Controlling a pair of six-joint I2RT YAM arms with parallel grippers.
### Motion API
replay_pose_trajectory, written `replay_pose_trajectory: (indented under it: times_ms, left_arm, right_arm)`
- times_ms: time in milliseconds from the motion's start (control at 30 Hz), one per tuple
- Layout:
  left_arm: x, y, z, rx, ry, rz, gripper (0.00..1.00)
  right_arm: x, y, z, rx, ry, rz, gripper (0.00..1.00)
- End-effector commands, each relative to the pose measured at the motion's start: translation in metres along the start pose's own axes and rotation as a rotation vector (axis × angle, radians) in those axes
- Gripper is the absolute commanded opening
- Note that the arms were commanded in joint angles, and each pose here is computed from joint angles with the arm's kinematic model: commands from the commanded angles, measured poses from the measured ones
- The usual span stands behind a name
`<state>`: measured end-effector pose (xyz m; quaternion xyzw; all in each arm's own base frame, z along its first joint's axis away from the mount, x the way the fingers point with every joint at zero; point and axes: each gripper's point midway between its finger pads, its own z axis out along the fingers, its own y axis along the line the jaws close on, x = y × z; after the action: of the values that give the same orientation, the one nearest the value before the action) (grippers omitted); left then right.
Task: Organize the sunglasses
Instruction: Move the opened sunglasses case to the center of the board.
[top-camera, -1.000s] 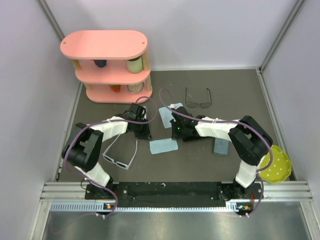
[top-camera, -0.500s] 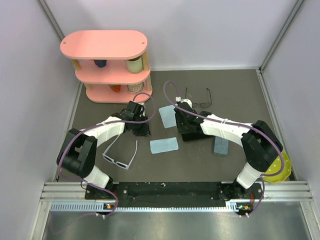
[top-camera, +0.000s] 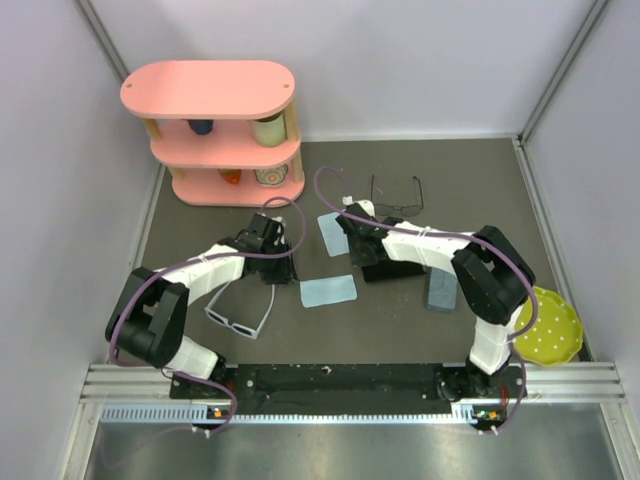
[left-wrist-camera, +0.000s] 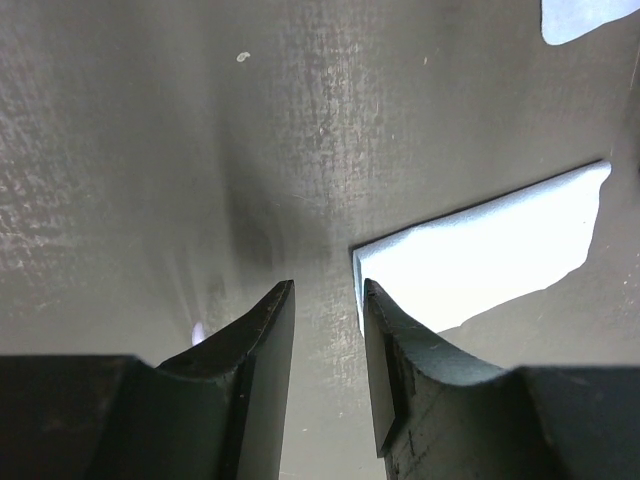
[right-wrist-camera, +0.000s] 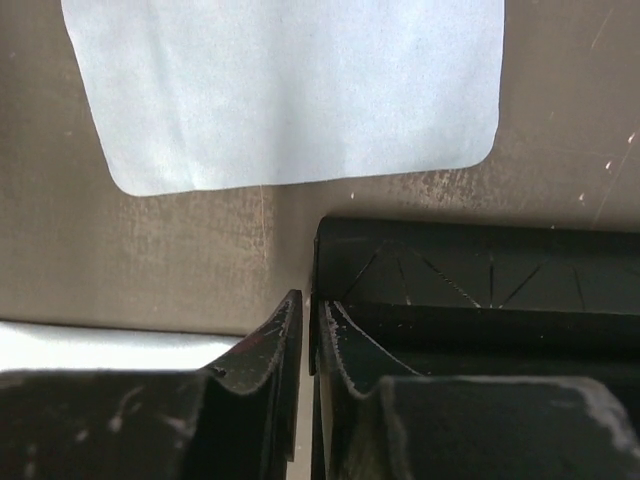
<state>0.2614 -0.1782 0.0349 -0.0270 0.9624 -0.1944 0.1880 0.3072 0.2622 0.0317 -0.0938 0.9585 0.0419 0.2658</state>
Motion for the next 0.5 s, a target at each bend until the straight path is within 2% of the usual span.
replay_pose_trajectory:
  times_ms: [0,100,267,300,433,467]
  left_arm:
    - [-0.008,-0.006,-0.008,0.030,-0.049,0.003,0.39]
    - [-0.008,-0.005,-0.008,0.028,-0.047,0.005,0.39]
    - [-0.008,-0.007,-0.008,0.034,-0.040,0.011,0.39]
    - [-0.008,-0.007,-0.007,0.033,-0.037,0.012,0.39]
    - [-0.007,-0.007,-0.007,0.033,-0.028,0.013,0.41]
    - [-0.007,-0.007,-0.007,0.033,-0.028,0.011,0.41]
  right_arm:
    - [-0.022,0.009,-0.002,-0.006,-0.036,0.074,0.09]
    - [-0.024,0.010,-0.003,0.011,-0.031,0.119,0.04]
    - [-0.027,0.010,0.001,0.039,-0.032,0.122,0.04]
    - [-0.026,0.009,0.000,0.047,-0.028,0.121,0.06]
    - [-0.030,0.008,-0.013,0.034,-0.046,0.129,0.27]
    - [-0.036,0.008,-0.022,0.021,-0.069,0.135,0.30]
